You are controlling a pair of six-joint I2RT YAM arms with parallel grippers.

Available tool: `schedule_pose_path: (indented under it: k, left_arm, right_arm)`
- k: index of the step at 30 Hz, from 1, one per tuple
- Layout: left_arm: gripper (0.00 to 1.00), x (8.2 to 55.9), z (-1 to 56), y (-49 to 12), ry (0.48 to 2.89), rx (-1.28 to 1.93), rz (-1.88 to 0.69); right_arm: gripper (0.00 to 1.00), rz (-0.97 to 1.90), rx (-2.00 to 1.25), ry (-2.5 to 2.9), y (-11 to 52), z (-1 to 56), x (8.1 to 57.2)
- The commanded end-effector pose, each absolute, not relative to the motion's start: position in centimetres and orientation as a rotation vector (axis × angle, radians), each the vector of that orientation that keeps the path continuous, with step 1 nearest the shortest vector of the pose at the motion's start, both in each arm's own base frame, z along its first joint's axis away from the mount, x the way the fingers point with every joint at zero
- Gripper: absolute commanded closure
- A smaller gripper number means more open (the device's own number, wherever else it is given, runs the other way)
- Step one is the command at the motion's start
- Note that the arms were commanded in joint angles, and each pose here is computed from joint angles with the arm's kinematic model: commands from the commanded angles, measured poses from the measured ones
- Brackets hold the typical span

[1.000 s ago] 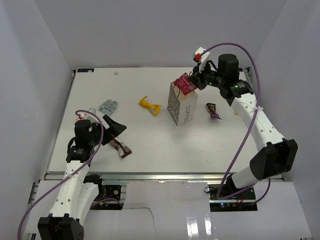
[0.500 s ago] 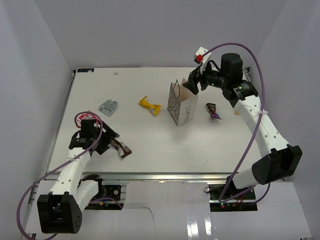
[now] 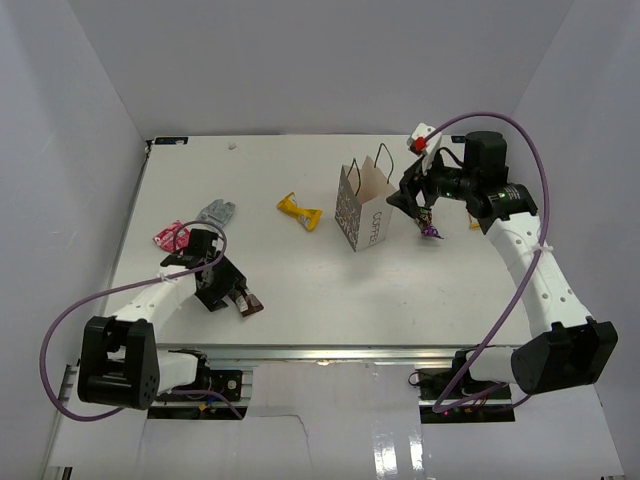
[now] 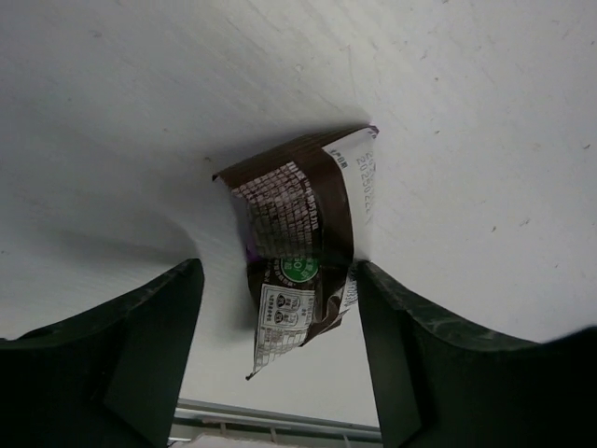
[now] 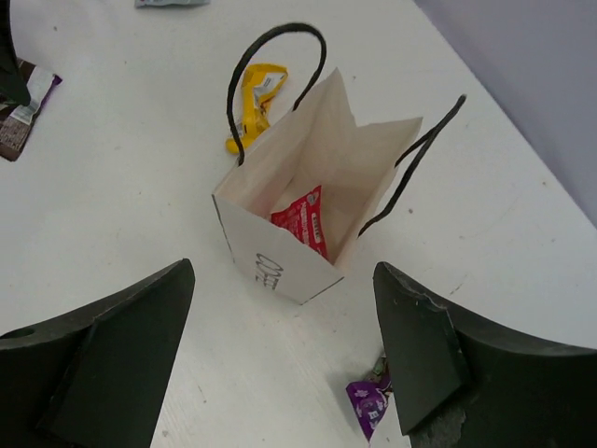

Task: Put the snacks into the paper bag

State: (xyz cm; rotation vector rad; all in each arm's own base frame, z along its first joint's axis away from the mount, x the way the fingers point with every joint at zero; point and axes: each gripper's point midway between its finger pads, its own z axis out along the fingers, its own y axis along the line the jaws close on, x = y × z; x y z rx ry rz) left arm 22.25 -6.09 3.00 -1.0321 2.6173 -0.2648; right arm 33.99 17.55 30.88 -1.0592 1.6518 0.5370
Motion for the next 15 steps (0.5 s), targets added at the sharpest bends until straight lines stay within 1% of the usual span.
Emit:
schedule_pose_path:
  k: [1,5,6,8,9,10,11,12,15]
  left_arm:
    - [0.25,25.0,4.1,-6.2,2.536,-0.980,-0.251]
    - [0.36,25.7,3.5,-7.0,2.564,-0.942,-0.252]
    - [0.44,25.9,3.5,-7.1,2.562,-0.932,-0.261]
    - [0.52,26.2,3.7,-7.7,2.560,-0.905,-0.297]
    - [0.56,26.4,4.2,-7.9,2.545,-0.886,-0.321]
    - [0.63,27.1,4.8,-8.2,2.520,-0.864,-0.349]
    - [0.67,27.5,5.4,-8.5,2.503,-0.832,-0.365]
    - [0.72,28.0,6.6,-9.4,2.478,-0.792,-0.438]
    - [0.76,29.9,10.0,-11.2,2.395,-0.663,-0.556]
  right_arm:
    - [0.17,0.570,-1.082,1.640,17.5,30.3,32.7]
    - [0.17,0.585,-1.079,1.662,17.3,29.1,32.0]
    - [0.17,0.590,-1.078,1.669,17.2,28.9,31.9]
    - [0.17,0.595,-1.067,1.691,16.8,28.0,31.7]
    - [0.17,0.596,-1.062,1.696,16.6,27.9,31.7]
    - [0.17,0.603,-1.057,1.699,16.5,27.8,31.6]
    - [0.17,0.608,-1.047,1.714,16.3,27.3,31.5]
    - [0.17,0.609,-1.042,1.719,16.1,27.1,31.5]
    - [0.17,0.613,-1.027,1.731,15.8,26.9,31.4]
